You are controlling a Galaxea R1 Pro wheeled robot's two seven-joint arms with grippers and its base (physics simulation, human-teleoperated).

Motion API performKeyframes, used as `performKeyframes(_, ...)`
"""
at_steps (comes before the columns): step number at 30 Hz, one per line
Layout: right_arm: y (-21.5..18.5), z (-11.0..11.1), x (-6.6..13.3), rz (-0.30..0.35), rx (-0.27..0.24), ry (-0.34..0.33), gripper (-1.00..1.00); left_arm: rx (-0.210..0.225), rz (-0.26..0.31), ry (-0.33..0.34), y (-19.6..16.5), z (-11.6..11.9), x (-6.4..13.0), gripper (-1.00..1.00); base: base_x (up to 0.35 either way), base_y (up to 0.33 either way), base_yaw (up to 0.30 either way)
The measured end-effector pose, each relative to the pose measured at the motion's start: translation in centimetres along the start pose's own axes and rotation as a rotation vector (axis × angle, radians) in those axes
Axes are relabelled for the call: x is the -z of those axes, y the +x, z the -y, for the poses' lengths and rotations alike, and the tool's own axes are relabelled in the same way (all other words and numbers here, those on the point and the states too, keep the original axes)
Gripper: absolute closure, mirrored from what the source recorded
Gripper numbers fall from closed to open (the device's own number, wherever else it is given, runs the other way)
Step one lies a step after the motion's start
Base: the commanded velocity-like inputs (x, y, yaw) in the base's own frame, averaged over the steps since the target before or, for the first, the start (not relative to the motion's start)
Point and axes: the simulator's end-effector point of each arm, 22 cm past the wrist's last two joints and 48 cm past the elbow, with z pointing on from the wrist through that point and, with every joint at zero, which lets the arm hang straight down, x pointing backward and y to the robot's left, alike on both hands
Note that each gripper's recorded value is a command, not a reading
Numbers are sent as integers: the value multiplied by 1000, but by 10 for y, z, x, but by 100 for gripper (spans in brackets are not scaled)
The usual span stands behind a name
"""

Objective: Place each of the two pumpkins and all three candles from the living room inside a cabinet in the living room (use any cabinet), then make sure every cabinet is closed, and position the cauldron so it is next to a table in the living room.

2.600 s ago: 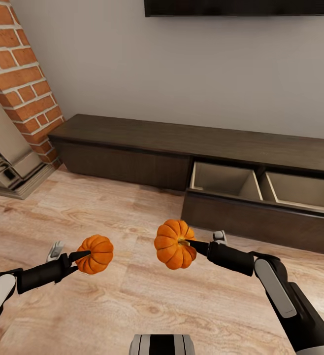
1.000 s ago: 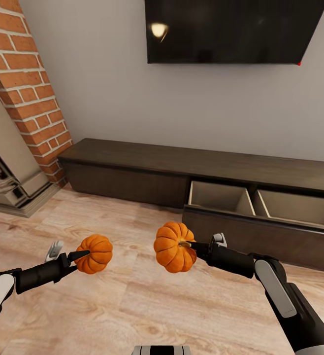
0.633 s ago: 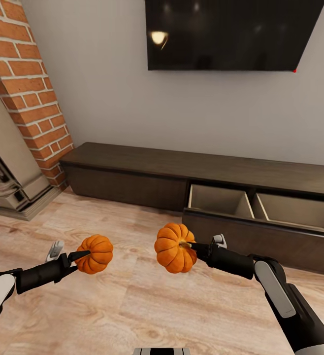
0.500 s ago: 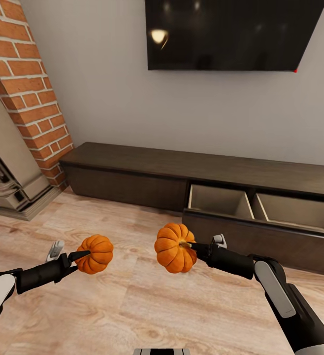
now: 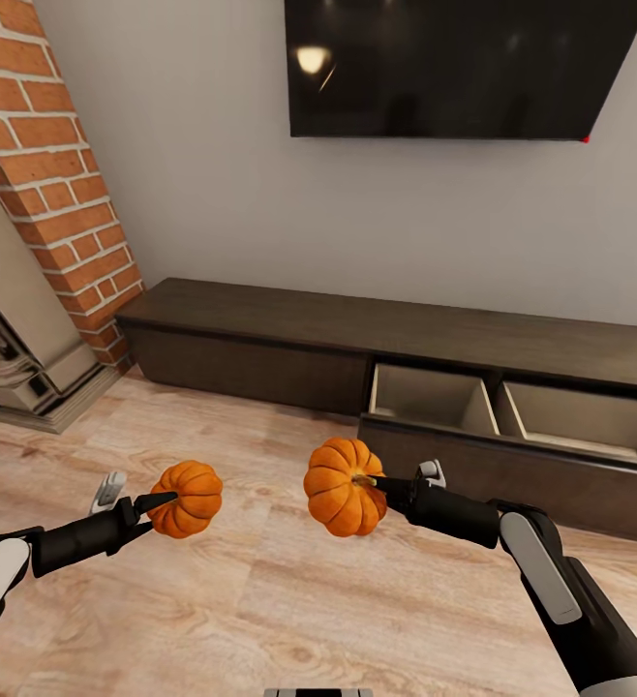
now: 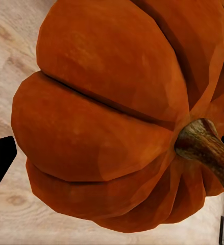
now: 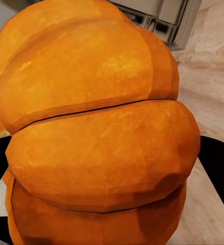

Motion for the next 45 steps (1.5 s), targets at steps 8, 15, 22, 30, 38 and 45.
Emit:
performKeyframes(8, -8, -10, 0, -1, -11, 4, 100, 8, -7, -7, -5, 10, 4, 100, 0, 0, 0)
performKeyframes(15, -14, -18, -1, -3, -22, 7, 100, 16, -14, -13, -9, 18, 8, 100, 0, 0, 0)
performKeyframes(22, -20, -28, -2, -5, -31, 8, 100, 22, -18, -16, -14, 27, 12, 100, 0, 0, 0)
performKeyframes(30, -28, -44, -2, -4, -32, 5, 100, 23, -19, -17, -20, 42, 19, 100, 0, 0, 0)
performKeyframes(38, -36, -60, -2, -4, -33, 3, 100, 24, -20, -16, -27, 56, 26, 100, 0, 0, 0)
performKeyframes(45, -43, -74, -2, -2, -31, 0, 100, 24, -20, -15, -32, 69, 32, 100, 0, 0, 0)
